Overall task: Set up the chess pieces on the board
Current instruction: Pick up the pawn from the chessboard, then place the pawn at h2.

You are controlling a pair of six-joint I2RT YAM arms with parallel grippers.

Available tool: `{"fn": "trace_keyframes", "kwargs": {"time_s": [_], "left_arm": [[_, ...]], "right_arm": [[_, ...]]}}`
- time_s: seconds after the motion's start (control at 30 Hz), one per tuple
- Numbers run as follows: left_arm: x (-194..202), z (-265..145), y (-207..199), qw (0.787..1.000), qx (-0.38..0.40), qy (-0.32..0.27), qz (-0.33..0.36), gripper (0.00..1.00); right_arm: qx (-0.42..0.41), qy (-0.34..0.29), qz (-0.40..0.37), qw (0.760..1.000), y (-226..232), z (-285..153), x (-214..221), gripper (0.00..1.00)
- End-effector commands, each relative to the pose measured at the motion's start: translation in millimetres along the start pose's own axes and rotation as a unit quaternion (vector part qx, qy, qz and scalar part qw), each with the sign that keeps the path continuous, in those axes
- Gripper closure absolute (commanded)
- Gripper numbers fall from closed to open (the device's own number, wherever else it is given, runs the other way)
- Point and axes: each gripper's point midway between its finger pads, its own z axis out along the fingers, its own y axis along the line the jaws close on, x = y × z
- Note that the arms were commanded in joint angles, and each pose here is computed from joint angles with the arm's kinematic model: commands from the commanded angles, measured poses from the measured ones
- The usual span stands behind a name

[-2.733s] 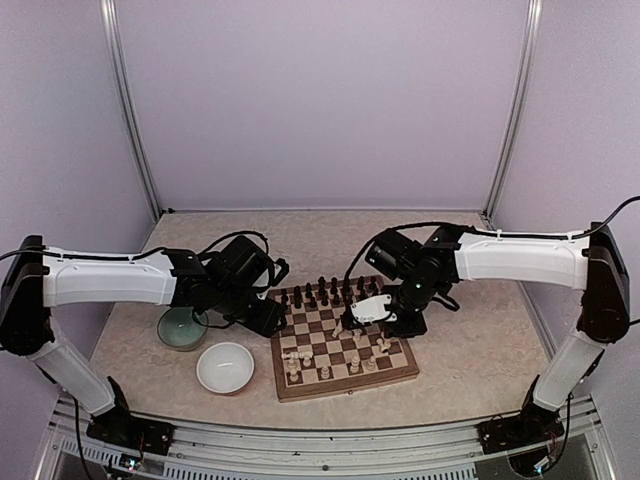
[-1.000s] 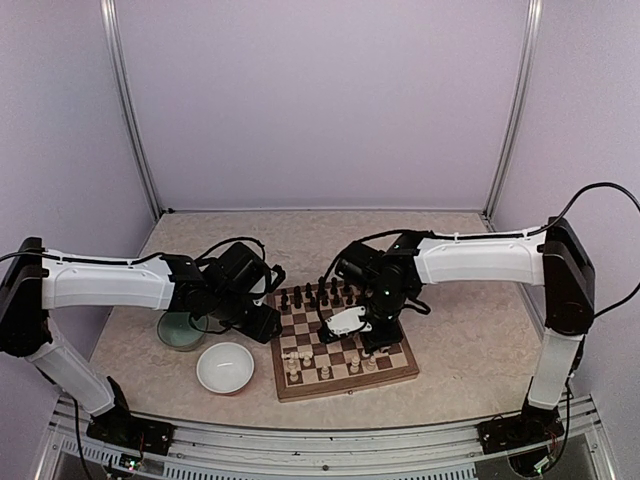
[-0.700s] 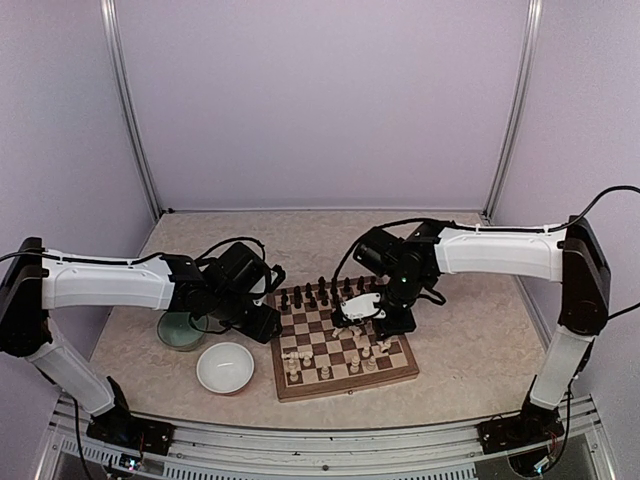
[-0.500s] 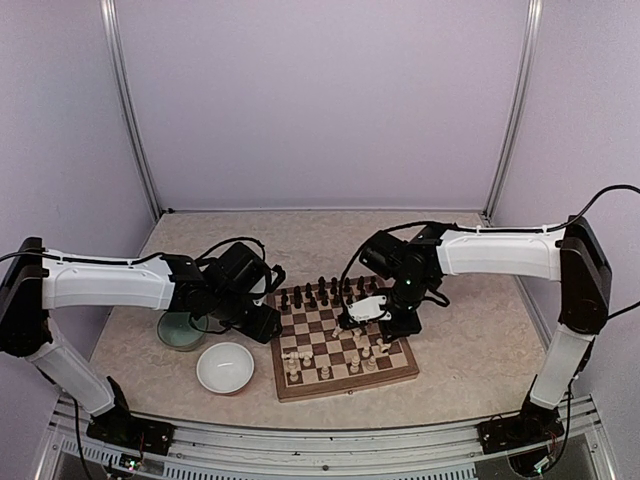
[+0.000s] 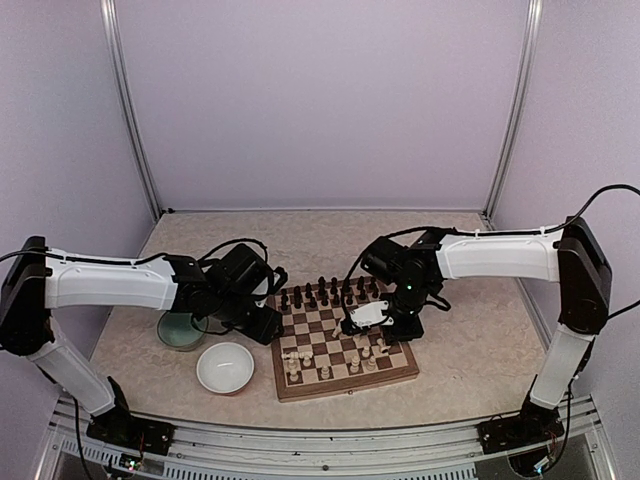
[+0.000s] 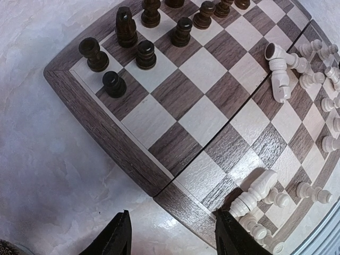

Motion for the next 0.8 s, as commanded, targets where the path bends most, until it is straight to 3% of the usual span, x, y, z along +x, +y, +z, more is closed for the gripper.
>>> {"fn": "trace_keyframes", "kwargs": {"time_s": [0.0, 0.43, 0.77], "left_arm": [[-14, -2, -12, 1.0, 0.015, -0.014, 0.008, 0.46], [-31, -2, -27, 0.999, 0.038, -0.035, 0.007, 0.46], [-34, -5, -29, 0.999, 0.038, -0.038, 0.008, 0.46]], "right_arm": [[0.007, -0.003, 0.004, 1.0, -1, -9, 3, 0.95], [0.045, -0.034, 0.006, 0.998, -8, -51, -5, 0.98], [0.029, -0.008, 0.016, 0.999, 3, -27, 12, 0.96]]}}
